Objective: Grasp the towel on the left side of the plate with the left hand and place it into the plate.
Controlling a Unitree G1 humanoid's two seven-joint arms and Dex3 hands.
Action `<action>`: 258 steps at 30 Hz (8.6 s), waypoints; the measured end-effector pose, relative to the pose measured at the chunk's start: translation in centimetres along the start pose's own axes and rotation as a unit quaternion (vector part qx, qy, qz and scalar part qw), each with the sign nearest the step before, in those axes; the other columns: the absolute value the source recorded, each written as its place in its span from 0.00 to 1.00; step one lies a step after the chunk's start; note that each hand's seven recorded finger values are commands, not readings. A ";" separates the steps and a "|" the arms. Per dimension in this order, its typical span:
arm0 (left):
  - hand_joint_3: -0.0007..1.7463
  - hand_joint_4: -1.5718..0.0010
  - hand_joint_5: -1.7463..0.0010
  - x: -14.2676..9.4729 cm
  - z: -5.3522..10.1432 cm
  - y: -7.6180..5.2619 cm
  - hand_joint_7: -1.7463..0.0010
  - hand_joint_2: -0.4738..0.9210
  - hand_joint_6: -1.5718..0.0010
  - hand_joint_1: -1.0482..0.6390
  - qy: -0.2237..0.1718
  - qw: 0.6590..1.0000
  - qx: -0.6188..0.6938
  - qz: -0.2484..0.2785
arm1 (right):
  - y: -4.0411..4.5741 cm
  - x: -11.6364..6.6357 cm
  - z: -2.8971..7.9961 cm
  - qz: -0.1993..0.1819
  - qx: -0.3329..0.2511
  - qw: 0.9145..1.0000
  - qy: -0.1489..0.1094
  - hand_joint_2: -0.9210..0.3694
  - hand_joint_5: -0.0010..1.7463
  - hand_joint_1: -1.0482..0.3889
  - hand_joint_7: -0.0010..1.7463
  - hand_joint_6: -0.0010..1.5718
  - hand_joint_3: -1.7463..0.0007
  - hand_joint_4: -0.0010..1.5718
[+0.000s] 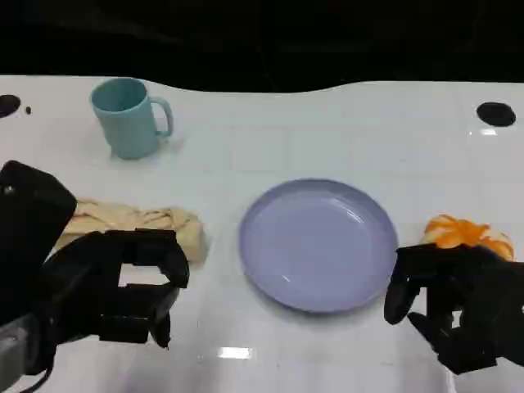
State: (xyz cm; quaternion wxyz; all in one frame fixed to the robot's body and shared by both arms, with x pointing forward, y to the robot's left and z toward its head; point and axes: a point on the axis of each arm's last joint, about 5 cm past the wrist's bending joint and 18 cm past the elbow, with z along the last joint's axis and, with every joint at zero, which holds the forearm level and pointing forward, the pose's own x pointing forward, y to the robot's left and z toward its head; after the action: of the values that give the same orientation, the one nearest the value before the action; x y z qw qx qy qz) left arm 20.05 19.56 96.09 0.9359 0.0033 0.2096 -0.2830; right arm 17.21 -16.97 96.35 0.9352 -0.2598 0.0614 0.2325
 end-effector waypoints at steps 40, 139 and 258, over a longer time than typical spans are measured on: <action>0.63 0.58 0.03 -0.1 0.1 0.1 0.22 0.76 0.57 0.57 -0.015 1.000 0.014 0.023 | 0.01 0.0 0.0 0.000 0.000 1.000 0.000 0.29 1.00 0.72 0.80 0.45 0.37 0.46; 0.55 0.44 0.00 11.1 -1.9 3.0 0.01 0.74 0.58 0.51 -0.045 0.804 0.542 0.239 | 0.81 -0.2 1.3 0.005 0.003 1.000 0.008 0.30 1.00 0.70 0.81 0.45 0.36 0.47; 0.65 0.53 0.00 -0.6 -0.1 -0.4 0.12 0.77 0.57 0.57 -0.048 0.998 -0.031 0.027 | -0.02 0.2 0.3 -0.002 0.000 1.000 -0.008 0.30 1.00 0.72 0.80 0.45 0.36 0.47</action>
State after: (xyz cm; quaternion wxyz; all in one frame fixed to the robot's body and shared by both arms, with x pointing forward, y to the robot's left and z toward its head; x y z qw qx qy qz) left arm 19.34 19.53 96.31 0.9518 -0.0341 0.1730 -0.2511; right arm 17.42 -16.73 96.56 0.9361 -0.2581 0.0537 0.2330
